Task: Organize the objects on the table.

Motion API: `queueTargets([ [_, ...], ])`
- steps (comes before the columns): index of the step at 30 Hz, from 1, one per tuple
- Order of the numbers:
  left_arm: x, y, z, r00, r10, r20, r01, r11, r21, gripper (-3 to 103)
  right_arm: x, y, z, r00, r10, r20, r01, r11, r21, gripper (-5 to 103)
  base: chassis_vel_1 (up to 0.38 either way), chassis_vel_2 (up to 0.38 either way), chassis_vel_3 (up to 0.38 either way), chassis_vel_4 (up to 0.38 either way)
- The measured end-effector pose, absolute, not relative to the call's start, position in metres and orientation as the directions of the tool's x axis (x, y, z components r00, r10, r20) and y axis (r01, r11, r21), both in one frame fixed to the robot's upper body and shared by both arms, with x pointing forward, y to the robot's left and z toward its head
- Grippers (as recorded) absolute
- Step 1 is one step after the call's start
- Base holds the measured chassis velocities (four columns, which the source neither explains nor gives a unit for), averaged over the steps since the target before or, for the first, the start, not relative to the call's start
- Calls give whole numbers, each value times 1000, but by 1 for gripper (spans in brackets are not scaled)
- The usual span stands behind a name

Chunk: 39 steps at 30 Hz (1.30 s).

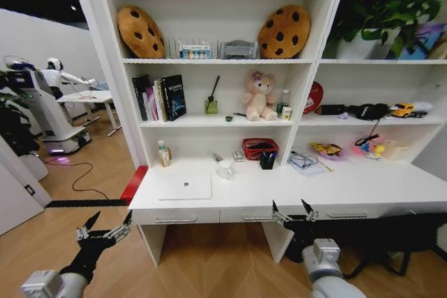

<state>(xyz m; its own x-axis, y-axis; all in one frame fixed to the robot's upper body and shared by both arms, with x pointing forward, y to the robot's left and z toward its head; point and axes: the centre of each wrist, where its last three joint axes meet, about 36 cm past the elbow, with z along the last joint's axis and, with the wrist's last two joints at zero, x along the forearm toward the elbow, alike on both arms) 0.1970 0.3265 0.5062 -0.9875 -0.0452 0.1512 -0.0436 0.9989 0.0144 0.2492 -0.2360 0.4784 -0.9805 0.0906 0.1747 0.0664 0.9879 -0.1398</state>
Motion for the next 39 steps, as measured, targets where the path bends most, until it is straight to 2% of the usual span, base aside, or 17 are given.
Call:
queueTargets([
  [8,197,326,506,-987,-45,151,-43,999,14,100,248,-236,479,-981,91,173,66,987,-143,100,187,-187,-209,186],
  [23,197,327,506,-987,-45,151,-44,999,15,100,241,-234,479,-986,60,156,40,991,-127,100,309,-314,-302,302],
  [29,197,326,506,-987,-45,151,-43,999,14,100,243,-235,476,-987,54,149,35,991,-126,100,40,-67,-152,79],
  [39,197,326,506,-988,-45,151,-43,999,14,100,244,-236,475,-988,46,150,26,991,-128,100,-39,14,72,-14],
])
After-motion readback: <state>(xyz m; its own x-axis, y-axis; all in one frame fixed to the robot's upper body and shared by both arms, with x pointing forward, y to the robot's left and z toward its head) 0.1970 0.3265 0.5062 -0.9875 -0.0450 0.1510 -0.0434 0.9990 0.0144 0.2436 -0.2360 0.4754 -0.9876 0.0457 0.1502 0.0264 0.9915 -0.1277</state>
